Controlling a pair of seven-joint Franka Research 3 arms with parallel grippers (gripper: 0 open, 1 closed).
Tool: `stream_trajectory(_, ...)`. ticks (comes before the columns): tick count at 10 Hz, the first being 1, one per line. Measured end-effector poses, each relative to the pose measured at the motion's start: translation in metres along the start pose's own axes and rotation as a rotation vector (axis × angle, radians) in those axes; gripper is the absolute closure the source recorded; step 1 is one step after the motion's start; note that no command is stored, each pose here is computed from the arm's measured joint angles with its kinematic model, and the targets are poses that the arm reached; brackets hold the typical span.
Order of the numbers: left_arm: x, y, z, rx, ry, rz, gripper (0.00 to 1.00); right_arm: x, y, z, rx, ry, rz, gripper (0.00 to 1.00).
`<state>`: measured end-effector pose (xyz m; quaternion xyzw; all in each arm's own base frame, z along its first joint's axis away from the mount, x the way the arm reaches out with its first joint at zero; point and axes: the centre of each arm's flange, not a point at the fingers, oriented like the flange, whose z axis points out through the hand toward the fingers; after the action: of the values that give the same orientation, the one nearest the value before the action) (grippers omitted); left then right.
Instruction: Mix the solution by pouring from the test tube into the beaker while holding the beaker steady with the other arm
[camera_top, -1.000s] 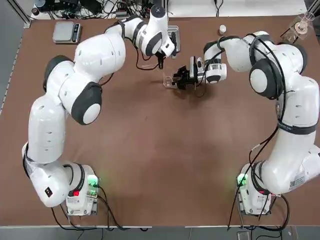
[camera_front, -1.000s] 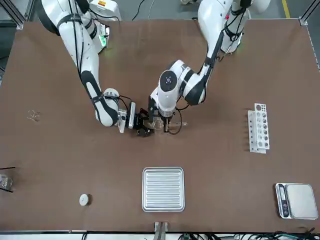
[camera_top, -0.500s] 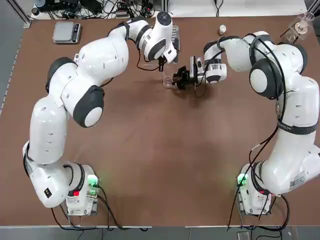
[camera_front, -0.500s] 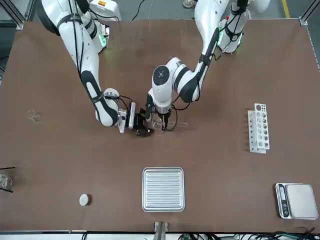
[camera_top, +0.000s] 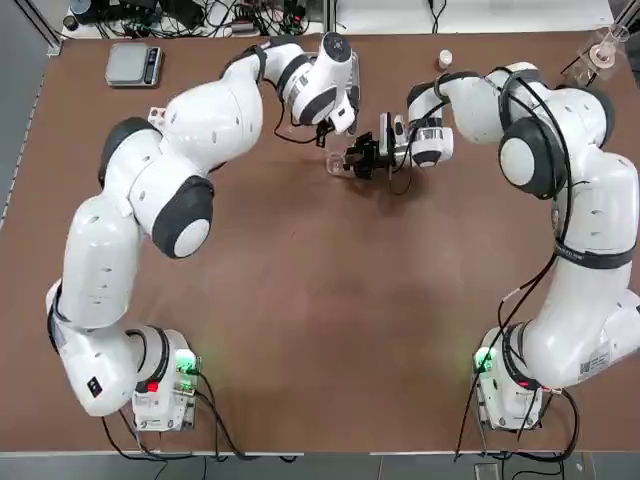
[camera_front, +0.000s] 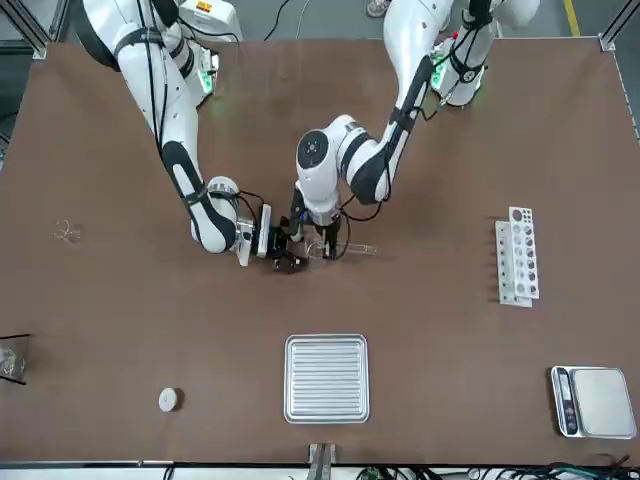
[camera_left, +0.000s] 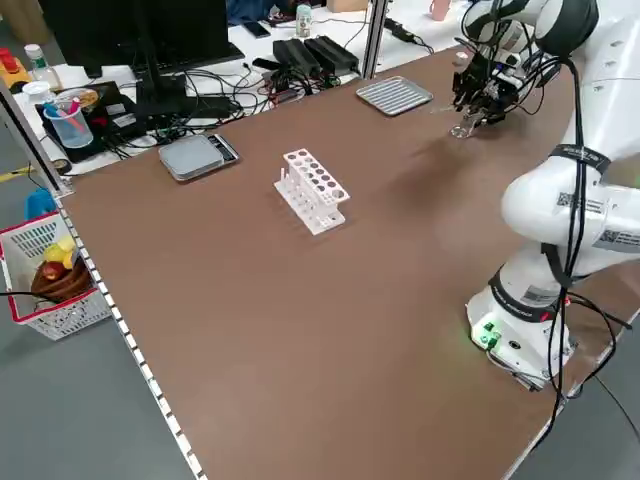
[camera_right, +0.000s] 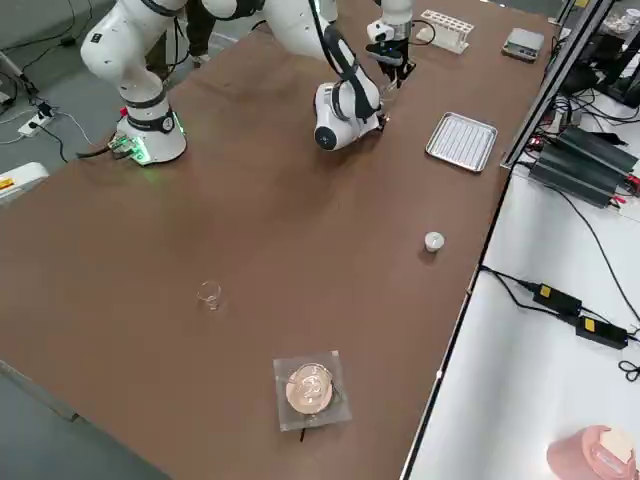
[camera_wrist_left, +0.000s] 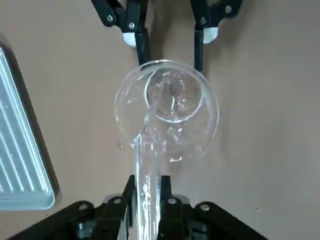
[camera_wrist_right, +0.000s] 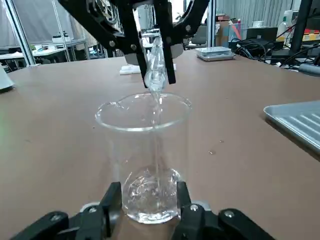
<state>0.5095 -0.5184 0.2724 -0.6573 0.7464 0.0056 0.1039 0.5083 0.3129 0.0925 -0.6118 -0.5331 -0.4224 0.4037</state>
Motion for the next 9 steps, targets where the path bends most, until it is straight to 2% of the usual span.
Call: stream_trajectory(9,0.004,0.004,-0.018,0.019,-0.097,0.019,0.78,0.000,0.000,0.000,0.000,0.000,0.000,0.48)
